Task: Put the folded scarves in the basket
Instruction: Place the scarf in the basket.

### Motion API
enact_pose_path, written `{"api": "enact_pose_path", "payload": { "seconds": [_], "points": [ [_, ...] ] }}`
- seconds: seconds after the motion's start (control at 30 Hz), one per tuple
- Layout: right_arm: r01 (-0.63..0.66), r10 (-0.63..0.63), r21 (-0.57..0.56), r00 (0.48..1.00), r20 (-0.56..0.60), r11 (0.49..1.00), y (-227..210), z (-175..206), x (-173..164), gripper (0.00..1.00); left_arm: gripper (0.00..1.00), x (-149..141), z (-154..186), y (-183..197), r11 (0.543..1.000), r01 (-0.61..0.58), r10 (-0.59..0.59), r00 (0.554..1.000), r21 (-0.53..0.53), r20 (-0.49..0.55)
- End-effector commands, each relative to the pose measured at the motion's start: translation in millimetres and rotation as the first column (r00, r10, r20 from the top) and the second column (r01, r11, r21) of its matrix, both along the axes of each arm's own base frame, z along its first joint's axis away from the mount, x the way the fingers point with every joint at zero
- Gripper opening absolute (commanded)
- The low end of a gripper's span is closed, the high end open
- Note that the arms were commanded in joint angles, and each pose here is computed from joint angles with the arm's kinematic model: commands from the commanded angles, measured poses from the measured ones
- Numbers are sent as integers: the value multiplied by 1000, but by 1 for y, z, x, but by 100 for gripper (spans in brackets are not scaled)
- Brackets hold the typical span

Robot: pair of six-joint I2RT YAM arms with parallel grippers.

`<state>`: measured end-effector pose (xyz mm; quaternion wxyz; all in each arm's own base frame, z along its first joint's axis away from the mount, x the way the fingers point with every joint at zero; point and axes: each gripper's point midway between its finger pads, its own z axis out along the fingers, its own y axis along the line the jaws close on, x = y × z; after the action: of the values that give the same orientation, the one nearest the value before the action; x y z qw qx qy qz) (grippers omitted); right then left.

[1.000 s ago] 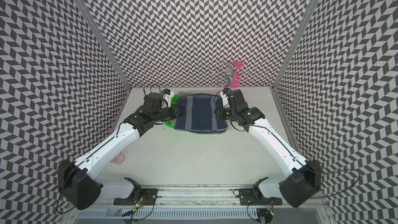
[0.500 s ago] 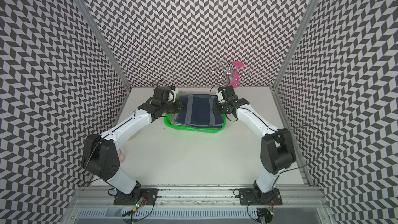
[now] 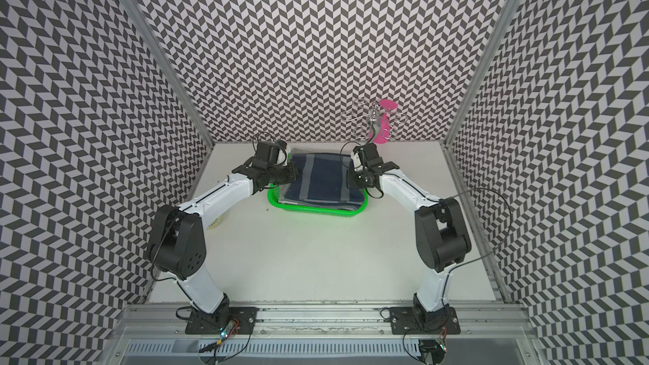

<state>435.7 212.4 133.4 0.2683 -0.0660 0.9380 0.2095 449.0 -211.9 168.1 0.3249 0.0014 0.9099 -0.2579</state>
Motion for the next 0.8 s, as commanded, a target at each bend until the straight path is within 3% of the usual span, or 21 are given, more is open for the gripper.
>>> {"api": "enact_pose_path", "payload": {
  "seconds": [0.0, 0.2, 0.37, 0.53, 0.77],
  "points": [
    [12, -12, -32, 1000, 17, 999, -7, -6, 10, 12, 4, 13, -10, 14, 998, -35, 35, 999, 48, -3],
    [8, -7, -53, 1000, 25, 999, -10, -1, 9, 28, 19, 21, -9, 25, 997, -66, 66, 998, 43, 7],
    [15, -13, -60, 999, 32, 998, -14, 4, 6, 39, 40, 23, 0, 27, 997, -75, 74, 997, 29, 25],
    [22, -19, -60, 999, 49, 998, -16, 16, 10, 41, 48, 21, 18, 33, 996, -91, 90, 995, 10, 44],
    [47, -41, -72, 996, 83, 996, -28, 40, 4, 45, 50, 34, 17, 53, 990, -138, 138, 990, 17, 26]
  ]
}}
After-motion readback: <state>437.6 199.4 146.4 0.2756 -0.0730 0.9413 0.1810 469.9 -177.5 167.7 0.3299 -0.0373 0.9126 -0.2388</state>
